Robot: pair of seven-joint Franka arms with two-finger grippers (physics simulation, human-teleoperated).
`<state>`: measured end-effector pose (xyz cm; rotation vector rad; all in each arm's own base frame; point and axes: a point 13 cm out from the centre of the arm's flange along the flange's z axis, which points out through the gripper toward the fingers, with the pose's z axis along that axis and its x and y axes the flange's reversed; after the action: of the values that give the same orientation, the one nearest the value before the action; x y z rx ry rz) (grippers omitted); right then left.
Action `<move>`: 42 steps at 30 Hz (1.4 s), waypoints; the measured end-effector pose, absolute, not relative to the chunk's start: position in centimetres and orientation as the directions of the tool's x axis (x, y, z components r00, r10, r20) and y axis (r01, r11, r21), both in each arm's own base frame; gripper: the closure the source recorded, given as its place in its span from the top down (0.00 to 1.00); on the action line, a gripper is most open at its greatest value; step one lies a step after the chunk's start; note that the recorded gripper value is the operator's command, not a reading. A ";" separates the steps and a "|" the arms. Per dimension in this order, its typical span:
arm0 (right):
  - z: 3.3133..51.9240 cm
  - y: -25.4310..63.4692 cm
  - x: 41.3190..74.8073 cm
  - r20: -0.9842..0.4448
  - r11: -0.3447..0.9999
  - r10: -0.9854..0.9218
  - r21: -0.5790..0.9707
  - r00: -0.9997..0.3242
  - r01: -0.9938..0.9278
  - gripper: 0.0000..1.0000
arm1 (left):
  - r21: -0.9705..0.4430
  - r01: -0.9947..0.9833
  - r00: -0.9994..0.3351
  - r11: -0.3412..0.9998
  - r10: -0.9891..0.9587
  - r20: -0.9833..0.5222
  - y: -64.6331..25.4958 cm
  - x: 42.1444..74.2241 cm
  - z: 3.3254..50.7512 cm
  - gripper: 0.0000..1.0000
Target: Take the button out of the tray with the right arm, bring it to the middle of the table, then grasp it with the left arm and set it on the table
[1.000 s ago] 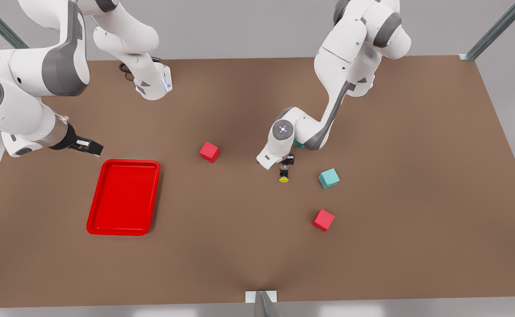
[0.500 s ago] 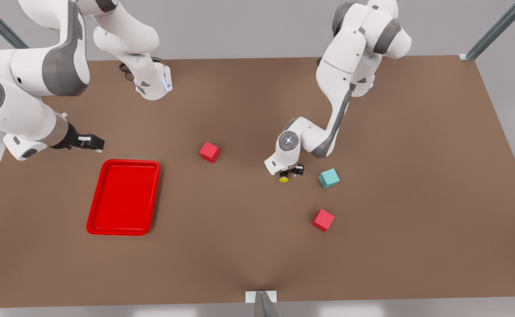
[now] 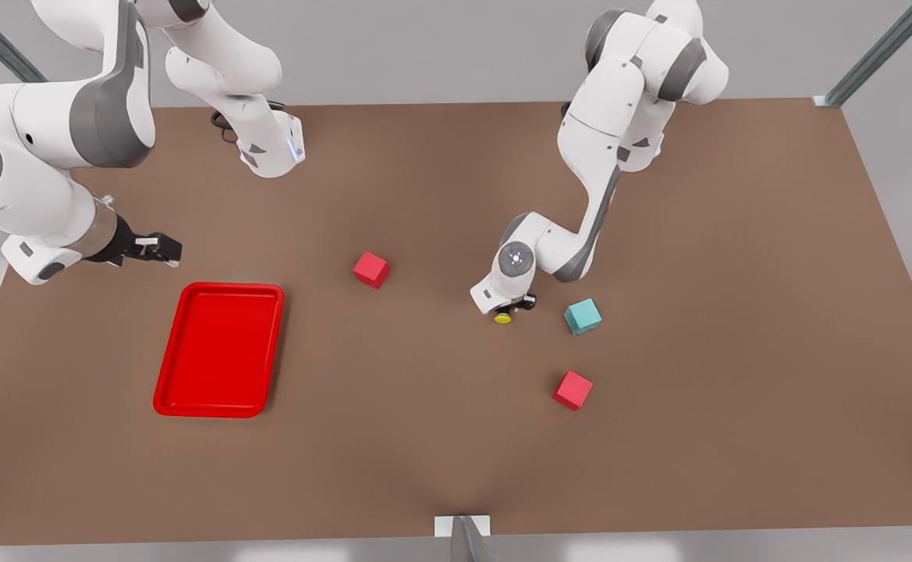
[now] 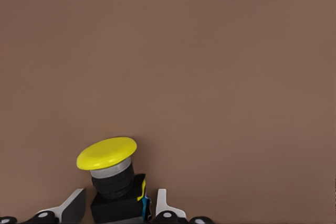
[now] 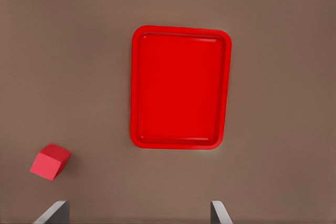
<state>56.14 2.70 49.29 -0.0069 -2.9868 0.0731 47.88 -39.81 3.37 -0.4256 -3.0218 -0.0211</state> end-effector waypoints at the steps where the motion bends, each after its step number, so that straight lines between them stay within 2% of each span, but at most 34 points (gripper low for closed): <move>1: 49.3 2.7 56.1 0.154 0.999 0.005 -0.049 -0.988 -0.002 1.00 | -0.001 0.277 -0.957 0.961 0.276 0.090 -39.9 47.9 3.3 0.69; 2: 49.3 2.7 56.1 0.155 0.999 0.002 -0.048 -0.988 -0.006 1.00 | -0.002 0.279 -0.956 0.960 0.278 0.089 -40.0 48.0 3.4 0.63; 4: 49.3 2.7 56.1 0.156 0.999 -0.004 -0.047 -0.988 -0.011 1.00 | -0.005 0.282 -0.956 0.959 0.281 0.087 -40.1 48.0 3.5 0.62; 6: 49.3 2.7 56.1 0.157 0.999 -0.009 -0.046 -0.988 -0.016 1.00 | -0.006 0.285 -0.955 0.959 0.284 0.087 -40.2 48.1 3.6 0.53; 8: 49.3 2.7 56.1 0.157 0.999 -0.014 -0.045 -0.987 -0.021 1.00 | -0.005 0.287 -0.954 0.958 0.286 0.087 -40.1 48.1 3.6 0.49; 14: 49.3 2.7 56.1 0.158 0.999 -0.024 -0.043 -0.987 -0.032 1.00 | -0.011 0.292 -0.954 0.956 0.292 0.070 -40.8 48.8 4.3 0.49; 19: 49.3 2.7 56.0 0.159 0.998 -0.031 -0.042 -0.987 -0.038 1.00 | -0.022 0.285 -0.958 0.958 0.285 0.031 -41.7 51.0 6.6 0.49; 22: 49.3 2.7 56.0 0.159 0.998 -0.034 -0.041 -0.987 -0.041 1.00 | -0.018 0.255 -0.967 0.967 0.254 -0.025 -42.8 53.4 8.9 0.49; 25: 49.3 2.7 56.0 0.159 0.998 -0.037 -0.041 -0.987 -0.044 1.00 | 0.083 0.205 -0.969 0.975 0.214 -0.126 -43.3 57.1 12.7 0.49; 28: 49.3 2.7 56.0 0.159 0.998 -0.039 -0.041 -0.986 -0.046 1.00 | 0.224 0.097 -0.962 0.970 0.149 -0.227 -44.1 59.1 15.3 0.49; 31: 49.3 2.7 56.0 0.160 0.998 -0.041 -0.041 -0.986 -0.048 1.00 | 0.407 -0.045 -0.927 0.912 0.114 -0.357 -42.7 59.4 14.6 0.49; 34: 49.3 2.7 56.0 0.161 0.998 -0.043 -0.041 -0.986 -0.050 1.00 | 0.533 -0.280 -0.876 0.798 0.014 -0.481 -37.7 59.5 13.2 0.49; 38: 49.3 2.7 56.0 0.162 0.998 -0.044 -0.041 -0.986 -0.052 1.00 | 0.534 -0.593 -0.731 0.603 -0.125 -0.670 -32.6 57.9 13.8 0.49; 42: 49.2 2.7 56.0 0.163 0.998 -0.046 -0.041 -0.986 -0.053 1.00 | 0.421 -0.779 -0.536 0.465 -0.144 -0.832 -31.7 55.1 14.0 0.49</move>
<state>55.98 2.70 49.24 0.0740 -2.9776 0.0673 55.08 -31.74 13.98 1.2680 -3.2475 -1.7799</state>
